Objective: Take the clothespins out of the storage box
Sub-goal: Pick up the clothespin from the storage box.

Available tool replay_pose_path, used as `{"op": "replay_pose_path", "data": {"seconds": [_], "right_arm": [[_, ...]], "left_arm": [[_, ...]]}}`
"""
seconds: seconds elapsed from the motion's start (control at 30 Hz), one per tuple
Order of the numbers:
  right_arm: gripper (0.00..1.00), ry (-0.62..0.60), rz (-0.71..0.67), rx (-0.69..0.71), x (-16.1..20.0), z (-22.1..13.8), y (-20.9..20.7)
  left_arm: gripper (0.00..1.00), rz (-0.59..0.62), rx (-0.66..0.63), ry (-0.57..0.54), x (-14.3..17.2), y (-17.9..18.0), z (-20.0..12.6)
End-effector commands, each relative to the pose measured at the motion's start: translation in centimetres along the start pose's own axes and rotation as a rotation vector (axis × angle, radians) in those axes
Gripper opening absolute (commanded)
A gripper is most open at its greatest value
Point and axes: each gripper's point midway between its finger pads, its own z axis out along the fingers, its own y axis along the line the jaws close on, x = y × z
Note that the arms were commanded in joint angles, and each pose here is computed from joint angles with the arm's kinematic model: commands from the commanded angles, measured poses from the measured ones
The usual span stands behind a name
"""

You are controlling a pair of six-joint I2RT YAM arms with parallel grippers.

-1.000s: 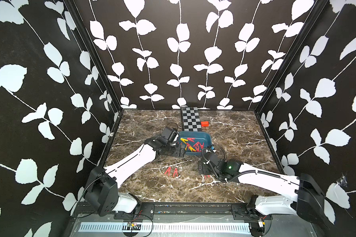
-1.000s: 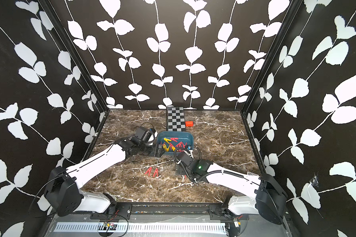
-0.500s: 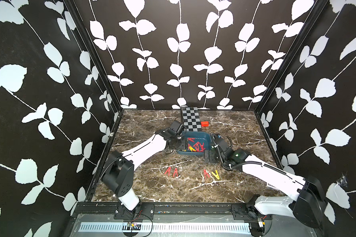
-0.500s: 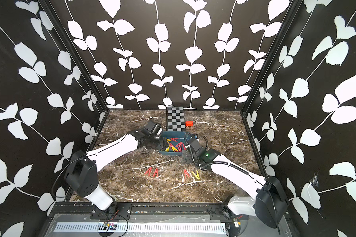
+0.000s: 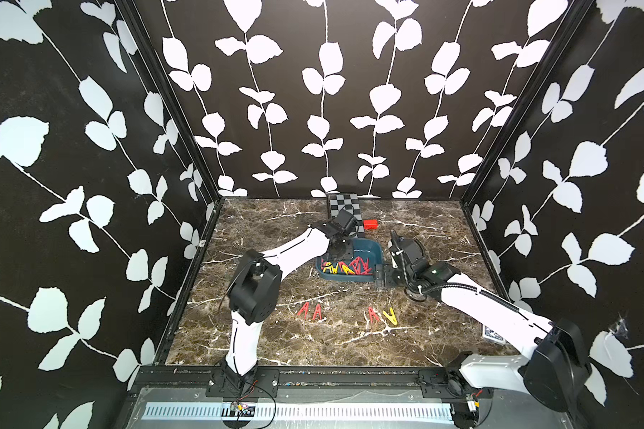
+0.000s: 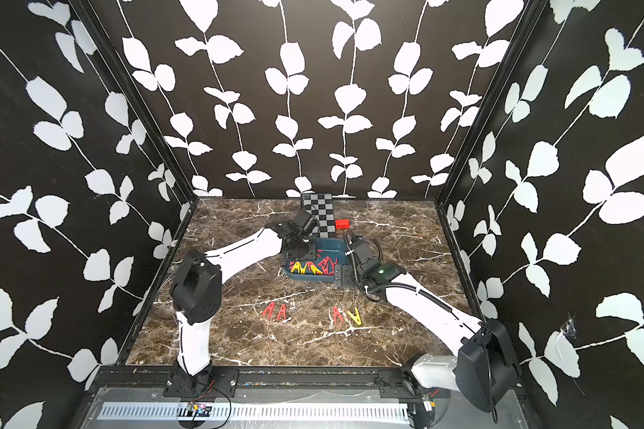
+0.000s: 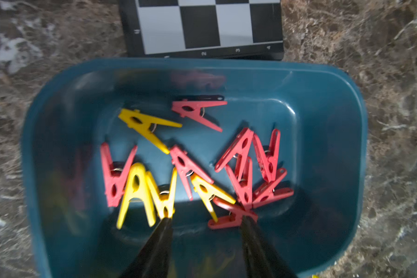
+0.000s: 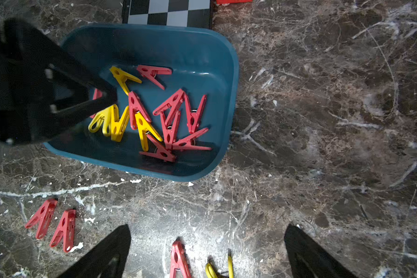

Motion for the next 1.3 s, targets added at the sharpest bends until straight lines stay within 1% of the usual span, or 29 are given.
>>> {"op": "replay_pose_path", "data": {"seconds": [0.0,0.13,0.47,0.67,0.8,1.03,1.1,1.27], "right_arm": [[0.99,-0.048,-0.008,-0.047,-1.7,-0.8,0.7],[0.99,-0.054,-0.008,-0.049,-1.7,-1.0,0.4],[0.99,-0.055,-0.001,-0.045,-1.5,-1.4,-0.2],[0.99,-0.054,0.003,-0.032,-1.3,-1.5,-0.6],[0.99,-0.052,0.007,-0.028,-1.2,-1.4,-0.8],[0.99,-0.051,0.013,-0.021,-1.1,-1.3,-1.0],[0.99,-0.050,0.015,-0.022,-1.1,-1.3,-1.0],[0.99,-0.052,0.018,-0.020,-1.1,-1.2,-1.1]], "left_arm": [[0.48,-0.009,-0.042,0.003,-0.5,-0.3,0.1],[0.44,-0.019,-0.081,0.014,-0.8,-0.4,1.5],[0.43,-0.009,-0.148,0.028,-1.9,-0.4,4.4],[0.43,-0.037,-0.162,0.038,-2.5,-0.3,5.8],[0.43,-0.044,-0.177,0.051,-2.8,0.1,6.4],[0.42,-0.040,-0.193,0.081,-2.2,0.6,7.2],[0.38,-0.037,-0.195,0.091,-2.0,0.8,7.4],[0.36,-0.033,-0.218,0.100,-1.8,1.5,7.6]]}}
